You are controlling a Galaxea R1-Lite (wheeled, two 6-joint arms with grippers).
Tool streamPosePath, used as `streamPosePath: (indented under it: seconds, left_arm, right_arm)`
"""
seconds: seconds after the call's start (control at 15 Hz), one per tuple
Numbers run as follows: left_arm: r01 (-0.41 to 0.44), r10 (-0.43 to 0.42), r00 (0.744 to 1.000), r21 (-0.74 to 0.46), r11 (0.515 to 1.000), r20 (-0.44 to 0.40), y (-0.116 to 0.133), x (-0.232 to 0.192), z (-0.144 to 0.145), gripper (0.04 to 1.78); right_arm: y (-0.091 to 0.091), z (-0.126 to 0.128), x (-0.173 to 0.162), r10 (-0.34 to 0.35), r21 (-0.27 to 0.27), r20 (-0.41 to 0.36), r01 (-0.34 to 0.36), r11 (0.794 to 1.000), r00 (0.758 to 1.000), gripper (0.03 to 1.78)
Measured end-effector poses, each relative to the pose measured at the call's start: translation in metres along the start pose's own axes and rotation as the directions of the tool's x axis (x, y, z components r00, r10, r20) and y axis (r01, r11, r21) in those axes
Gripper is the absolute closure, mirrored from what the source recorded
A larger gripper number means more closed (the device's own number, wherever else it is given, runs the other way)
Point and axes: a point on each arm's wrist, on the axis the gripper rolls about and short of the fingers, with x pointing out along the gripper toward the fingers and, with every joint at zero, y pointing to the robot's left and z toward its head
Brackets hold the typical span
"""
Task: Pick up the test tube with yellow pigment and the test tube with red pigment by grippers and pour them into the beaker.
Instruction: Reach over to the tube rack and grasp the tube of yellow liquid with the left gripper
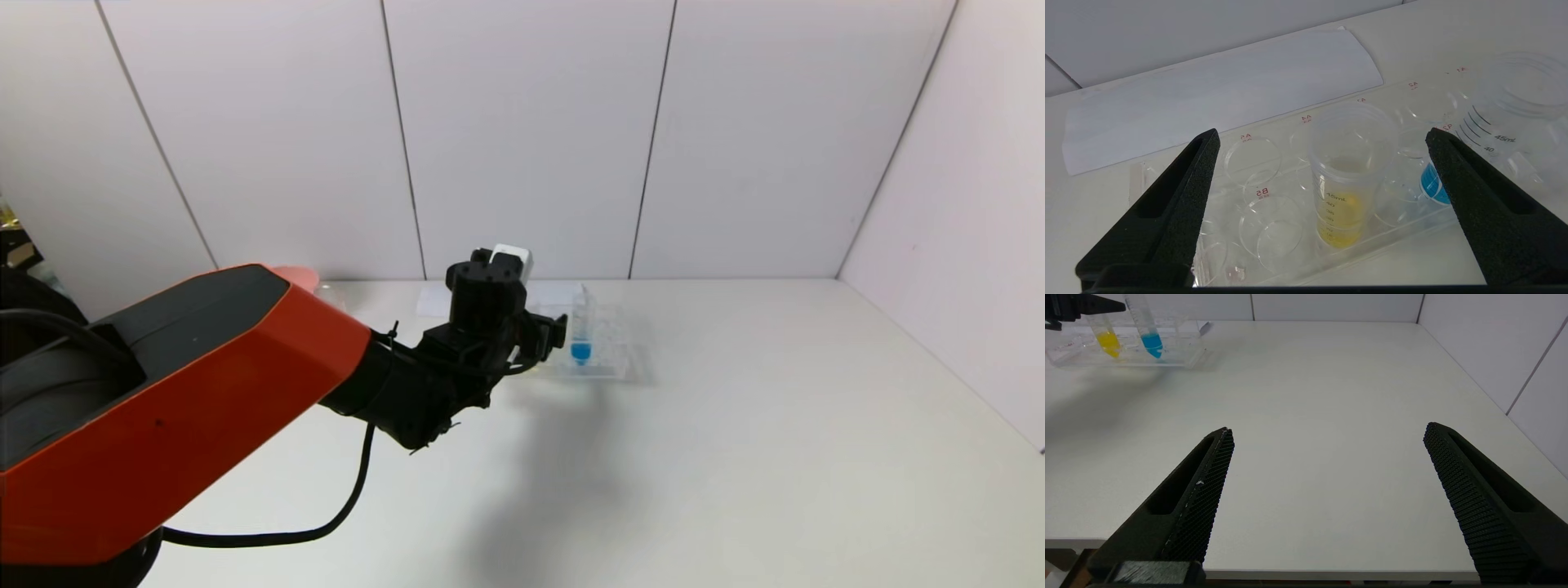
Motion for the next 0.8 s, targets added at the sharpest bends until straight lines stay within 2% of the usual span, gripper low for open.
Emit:
streamPosePath:
  seconds: [0.27, 0.8]
  left_arm:
    - [-0.051, 0.051, 0.999, -0.007, 0.999, 0.011, -0.0008, 0.0034, -0.0018, 0.06]
    - [-0.034, 0.035, 0.999, -0.045, 0.998, 0.024, -0.0089, 0.0034, -0.0039, 0.06]
  right_arm:
    - [0.0, 0.0, 0.0, 0.0, 0.0, 0.0, 0.0, 1.0, 1.0, 0.11]
    - [0.0, 0.0, 0.0, 0.0, 0.0, 0.0, 0.0, 1.0, 1.0, 0.11]
